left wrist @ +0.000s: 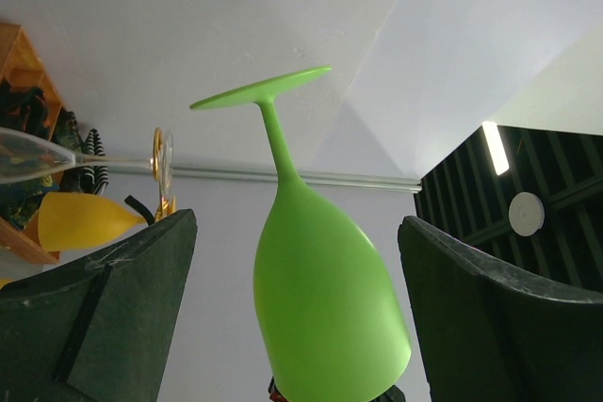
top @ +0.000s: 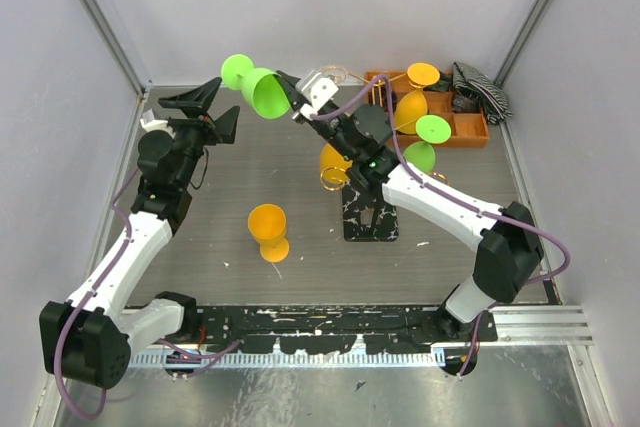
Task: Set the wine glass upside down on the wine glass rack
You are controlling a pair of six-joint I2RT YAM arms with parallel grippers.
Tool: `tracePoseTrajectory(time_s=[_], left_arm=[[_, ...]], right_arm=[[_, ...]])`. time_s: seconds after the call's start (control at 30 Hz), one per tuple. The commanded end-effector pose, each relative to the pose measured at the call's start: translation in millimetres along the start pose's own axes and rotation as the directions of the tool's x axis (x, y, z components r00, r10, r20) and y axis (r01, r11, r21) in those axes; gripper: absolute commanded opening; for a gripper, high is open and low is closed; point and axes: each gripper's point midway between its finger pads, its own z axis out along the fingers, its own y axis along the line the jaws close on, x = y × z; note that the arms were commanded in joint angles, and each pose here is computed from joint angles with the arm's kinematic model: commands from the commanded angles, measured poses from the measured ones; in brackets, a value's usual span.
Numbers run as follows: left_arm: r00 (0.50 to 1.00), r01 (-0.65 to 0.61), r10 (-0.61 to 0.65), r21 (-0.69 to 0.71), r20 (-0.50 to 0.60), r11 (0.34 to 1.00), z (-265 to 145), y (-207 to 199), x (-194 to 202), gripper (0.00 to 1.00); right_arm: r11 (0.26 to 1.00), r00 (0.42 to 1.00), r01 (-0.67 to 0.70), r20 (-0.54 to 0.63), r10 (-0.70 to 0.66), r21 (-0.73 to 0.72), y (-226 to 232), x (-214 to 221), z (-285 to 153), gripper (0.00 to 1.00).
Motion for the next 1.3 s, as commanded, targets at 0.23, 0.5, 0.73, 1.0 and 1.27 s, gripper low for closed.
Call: tracePoseTrajectory(time_s=[0.23, 0.5, 0.73, 1.0, 1.27], left_arm=[[1.000, 0.020, -0.020, -0.009, -0.002, 1.000, 1, 6, 2, 0.92], [0.999, 0.032, -0.032, -0.010, -0.002, 0.999, 6, 10, 1, 0.85], [0.999, 0.035, -0.035, 0.008, -0.007, 0.999, 11, 8, 2, 0.76], [0.999, 0.048, -0.048, 0.004, -0.009, 0.999, 17, 15, 0, 0.64], [0.998, 0.064, -0.063, 0.028, -0.021, 0.998, 26, 14, 1, 0.57]], right_arm=[[0.999, 0.989, -0.036, 0.140, 0.037, -0.011, 16, -43, 8, 0.01], [0.998, 0.991, -0.047, 0.125, 0.052, -0.044, 32, -36, 9, 0.01], [0.999, 0.993, -0.042, 0.111, 0.045, -0.035, 32, -32, 9, 0.01], [0.998, 0.994, -0.038, 0.099, 0.044, -0.056, 37, -27, 8, 0.01], [0.998, 0.997, -0.016, 0.077, 0.020, -0.055, 37, -23, 3, 0.01]])
